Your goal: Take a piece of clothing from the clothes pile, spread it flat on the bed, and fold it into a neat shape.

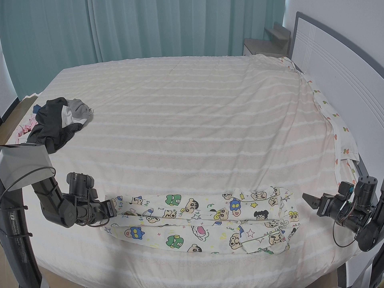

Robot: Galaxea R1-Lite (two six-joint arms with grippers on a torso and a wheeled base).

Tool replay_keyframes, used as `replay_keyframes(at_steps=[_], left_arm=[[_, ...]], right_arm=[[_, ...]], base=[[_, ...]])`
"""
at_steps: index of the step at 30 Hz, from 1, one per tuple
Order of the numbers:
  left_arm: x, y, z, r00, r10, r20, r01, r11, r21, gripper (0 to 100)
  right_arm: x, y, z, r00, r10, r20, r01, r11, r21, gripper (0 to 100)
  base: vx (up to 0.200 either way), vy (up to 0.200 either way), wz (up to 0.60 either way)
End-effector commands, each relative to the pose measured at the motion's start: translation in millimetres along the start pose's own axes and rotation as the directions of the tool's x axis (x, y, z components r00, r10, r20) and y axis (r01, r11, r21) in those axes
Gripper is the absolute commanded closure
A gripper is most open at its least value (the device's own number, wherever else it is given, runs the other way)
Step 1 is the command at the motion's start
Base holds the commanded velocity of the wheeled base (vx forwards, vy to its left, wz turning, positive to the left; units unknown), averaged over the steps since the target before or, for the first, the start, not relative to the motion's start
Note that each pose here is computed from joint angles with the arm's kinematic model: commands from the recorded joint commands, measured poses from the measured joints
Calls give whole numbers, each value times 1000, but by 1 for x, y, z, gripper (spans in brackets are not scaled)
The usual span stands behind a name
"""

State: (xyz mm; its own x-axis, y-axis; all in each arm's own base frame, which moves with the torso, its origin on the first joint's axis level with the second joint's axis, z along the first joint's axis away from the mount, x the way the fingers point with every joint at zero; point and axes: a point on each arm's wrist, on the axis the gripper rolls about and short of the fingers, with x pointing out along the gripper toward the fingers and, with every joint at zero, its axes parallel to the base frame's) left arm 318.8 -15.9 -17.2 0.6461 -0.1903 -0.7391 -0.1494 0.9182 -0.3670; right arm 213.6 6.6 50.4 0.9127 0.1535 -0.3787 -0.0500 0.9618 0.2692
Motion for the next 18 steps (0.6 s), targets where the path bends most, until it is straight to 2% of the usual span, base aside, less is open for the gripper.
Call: replay_keyframes(at_steps=[1,12,18], left_arm=[[-7,8,1,1000,11,20,-11,1000,-16,100],[-16,28,5,998,42,52,-38,997,-74,100],[-29,48,9,996,52,76,-42,990,-134,100]], right_arm=[[-3,0,-3,1000,-10,-12,10,1000,2,0],[-4,0,-2,1000,-10,-9,10,1000,1,0],[-4,0,-2,1000,-10,-7,10,1000,1,0]], base=[[0,0,0],[0,0,0],[0,0,0]])
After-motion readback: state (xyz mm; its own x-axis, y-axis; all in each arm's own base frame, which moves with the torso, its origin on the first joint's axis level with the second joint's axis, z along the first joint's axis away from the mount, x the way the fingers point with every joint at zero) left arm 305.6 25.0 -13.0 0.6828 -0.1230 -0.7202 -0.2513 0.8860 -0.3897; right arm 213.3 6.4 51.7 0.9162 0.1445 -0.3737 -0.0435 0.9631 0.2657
